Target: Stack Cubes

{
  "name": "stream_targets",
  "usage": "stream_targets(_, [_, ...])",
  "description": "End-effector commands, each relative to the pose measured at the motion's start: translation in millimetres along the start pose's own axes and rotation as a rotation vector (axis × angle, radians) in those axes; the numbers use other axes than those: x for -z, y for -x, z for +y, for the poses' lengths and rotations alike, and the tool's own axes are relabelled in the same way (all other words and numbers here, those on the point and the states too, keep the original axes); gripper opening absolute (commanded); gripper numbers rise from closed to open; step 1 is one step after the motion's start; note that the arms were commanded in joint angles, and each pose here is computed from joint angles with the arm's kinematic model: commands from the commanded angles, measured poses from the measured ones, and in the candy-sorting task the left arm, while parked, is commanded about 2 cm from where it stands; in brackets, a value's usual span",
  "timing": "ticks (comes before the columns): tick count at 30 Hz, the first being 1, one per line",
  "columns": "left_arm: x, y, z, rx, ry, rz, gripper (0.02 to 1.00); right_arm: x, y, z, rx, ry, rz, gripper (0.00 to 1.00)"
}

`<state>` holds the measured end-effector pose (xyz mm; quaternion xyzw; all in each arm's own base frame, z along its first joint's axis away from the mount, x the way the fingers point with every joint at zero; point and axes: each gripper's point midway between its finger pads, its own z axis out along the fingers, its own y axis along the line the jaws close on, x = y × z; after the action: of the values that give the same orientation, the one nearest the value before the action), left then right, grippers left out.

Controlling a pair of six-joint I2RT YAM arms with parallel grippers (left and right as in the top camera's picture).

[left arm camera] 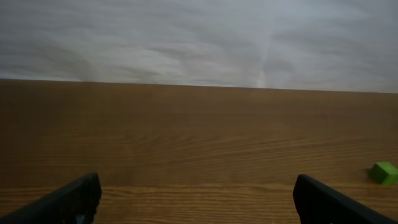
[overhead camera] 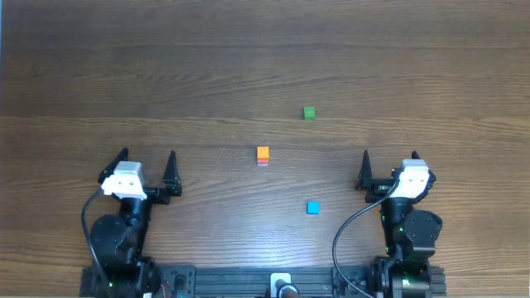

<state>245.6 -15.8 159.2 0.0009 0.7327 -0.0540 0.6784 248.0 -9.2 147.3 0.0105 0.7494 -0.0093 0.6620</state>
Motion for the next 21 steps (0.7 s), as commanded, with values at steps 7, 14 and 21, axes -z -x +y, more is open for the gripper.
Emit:
stream_targets(7, [0, 0, 12, -0.011, 0.047, -0.008, 0.998, 0, -2, 1, 0.005, 0.007, 0.001, 0.991])
stream_targets(14, [0, 0, 9, -0.012, 0.034, -0.007, 0.996, 0, 1, 1, 0.005, 0.007, -0.01, 0.991])
stream_targets(21, [0, 0, 9, -0.012, 0.033, -0.007, 0.998, 1, 25, 1, -0.146, 0.015, -0.103, 0.993])
